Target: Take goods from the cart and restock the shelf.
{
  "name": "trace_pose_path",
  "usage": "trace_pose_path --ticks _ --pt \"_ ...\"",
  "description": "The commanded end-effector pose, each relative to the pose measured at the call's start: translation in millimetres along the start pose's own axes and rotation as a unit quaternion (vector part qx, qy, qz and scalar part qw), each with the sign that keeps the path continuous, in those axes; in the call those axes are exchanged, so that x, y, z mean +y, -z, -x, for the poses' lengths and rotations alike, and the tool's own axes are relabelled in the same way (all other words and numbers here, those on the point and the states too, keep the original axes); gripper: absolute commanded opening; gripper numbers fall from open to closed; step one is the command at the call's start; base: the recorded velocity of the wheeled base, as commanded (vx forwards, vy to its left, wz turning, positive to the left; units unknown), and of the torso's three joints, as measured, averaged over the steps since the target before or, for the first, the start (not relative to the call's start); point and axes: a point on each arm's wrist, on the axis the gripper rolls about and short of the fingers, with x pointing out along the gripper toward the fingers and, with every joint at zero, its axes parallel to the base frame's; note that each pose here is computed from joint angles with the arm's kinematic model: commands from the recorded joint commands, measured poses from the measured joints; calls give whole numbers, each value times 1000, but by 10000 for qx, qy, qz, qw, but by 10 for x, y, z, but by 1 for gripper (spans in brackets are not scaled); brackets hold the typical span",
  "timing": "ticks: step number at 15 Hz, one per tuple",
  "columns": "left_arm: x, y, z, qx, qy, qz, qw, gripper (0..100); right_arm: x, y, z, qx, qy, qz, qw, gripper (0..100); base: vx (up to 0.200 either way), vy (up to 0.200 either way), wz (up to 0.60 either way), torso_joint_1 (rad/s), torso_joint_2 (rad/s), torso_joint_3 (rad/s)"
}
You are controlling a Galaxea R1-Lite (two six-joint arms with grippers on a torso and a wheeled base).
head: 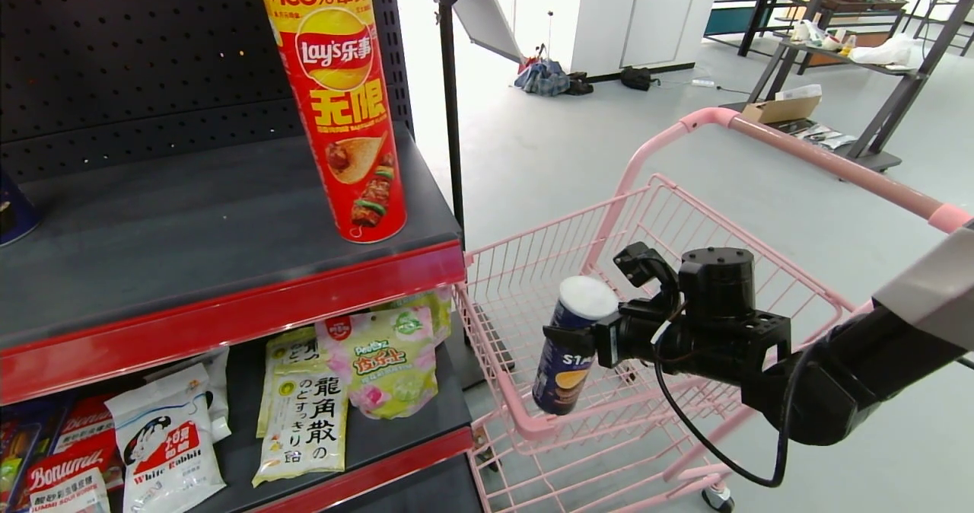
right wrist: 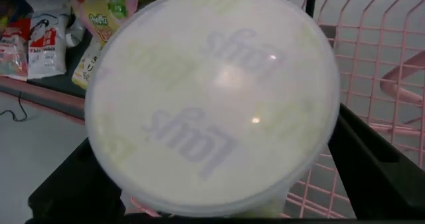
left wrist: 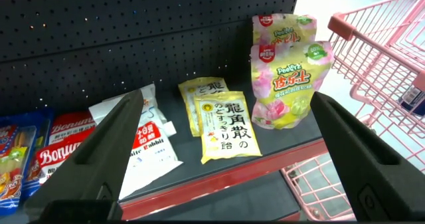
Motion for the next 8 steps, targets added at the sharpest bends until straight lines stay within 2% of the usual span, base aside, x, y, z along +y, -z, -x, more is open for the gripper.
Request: trace_pose_path --ticks 1,3,4,8 --pt "0 0 0 1 3 1 10000 100 26 14 -34 27 -41 3 10000 100 0 0 0 0 0 0" --pt "0 0 0 1 -5 1 10000 100 81 43 -100 -52 1 72 10000 100 0 0 0 0 0 0" --pt "0 0 0 1 3 1 10000 100 93 52 -161 -219 16 120 9997 0 0 0 0 0 0 0" --pt "0 0 0 1 -5 1 10000 100 149 82 -177 -210 -80 60 9997 0 0 0 0 0 0 0"
